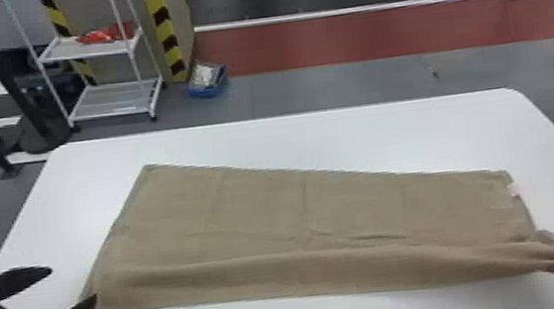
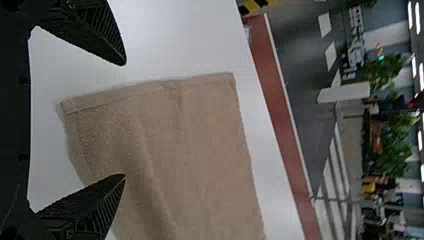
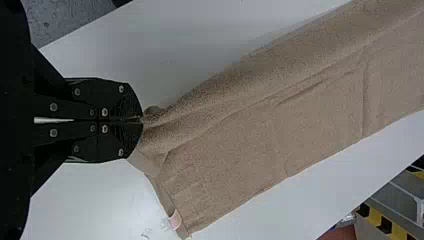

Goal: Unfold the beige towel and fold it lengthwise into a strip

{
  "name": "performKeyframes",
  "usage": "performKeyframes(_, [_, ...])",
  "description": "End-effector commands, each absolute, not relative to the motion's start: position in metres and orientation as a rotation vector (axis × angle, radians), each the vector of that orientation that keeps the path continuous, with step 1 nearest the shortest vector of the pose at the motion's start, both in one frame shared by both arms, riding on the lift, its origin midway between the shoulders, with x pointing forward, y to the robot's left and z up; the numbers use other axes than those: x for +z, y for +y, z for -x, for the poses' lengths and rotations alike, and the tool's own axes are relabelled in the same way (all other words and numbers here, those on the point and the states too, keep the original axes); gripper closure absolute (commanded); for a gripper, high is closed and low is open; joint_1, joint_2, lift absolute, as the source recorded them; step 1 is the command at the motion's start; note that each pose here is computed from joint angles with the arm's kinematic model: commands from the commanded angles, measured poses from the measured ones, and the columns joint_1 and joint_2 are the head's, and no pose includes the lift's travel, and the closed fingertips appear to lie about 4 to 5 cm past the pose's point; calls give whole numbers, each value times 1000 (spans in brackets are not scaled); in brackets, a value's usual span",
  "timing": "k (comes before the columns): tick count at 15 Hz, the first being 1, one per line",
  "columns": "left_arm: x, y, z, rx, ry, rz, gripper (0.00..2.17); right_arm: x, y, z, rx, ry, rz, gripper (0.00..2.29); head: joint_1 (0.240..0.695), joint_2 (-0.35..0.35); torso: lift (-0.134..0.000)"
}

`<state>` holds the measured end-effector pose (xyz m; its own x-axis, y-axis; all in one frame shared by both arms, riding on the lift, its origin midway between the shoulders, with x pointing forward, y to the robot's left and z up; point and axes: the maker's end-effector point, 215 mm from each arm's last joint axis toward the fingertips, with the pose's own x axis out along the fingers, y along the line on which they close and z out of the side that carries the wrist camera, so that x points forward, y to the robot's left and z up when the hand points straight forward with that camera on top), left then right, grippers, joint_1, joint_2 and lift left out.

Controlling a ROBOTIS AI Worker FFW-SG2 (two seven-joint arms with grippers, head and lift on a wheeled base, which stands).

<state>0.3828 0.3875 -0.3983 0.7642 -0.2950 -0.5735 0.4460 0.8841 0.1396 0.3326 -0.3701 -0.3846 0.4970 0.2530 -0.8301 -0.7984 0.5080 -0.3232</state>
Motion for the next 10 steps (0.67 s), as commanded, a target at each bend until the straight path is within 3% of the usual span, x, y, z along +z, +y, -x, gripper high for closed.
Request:
performKeyframes(1, [-405,403,-382,-504,654,-457,80,-385,-369,-332,732,807,789,1447,695,29,-126])
performKeyframes(4, [-419,397,-375,-654,682,-832,259,-386,-369,-331,730,809,788,1447,695,43,-126])
performKeyframes(5, [-421,396,-373,-671,681,-872,353,-386,-368,-331,733,809,786,1447,695,46,-126])
performKeyframes(7, [-427,377,-372,-747,668,-930,360,-389,-366,-330,727,817,770,1447,695,46,-126])
performKeyframes(10, [-445,375,-376,-762,715,-1014,360,-383,-365,-330,716,811,776,1447,695,21,-126])
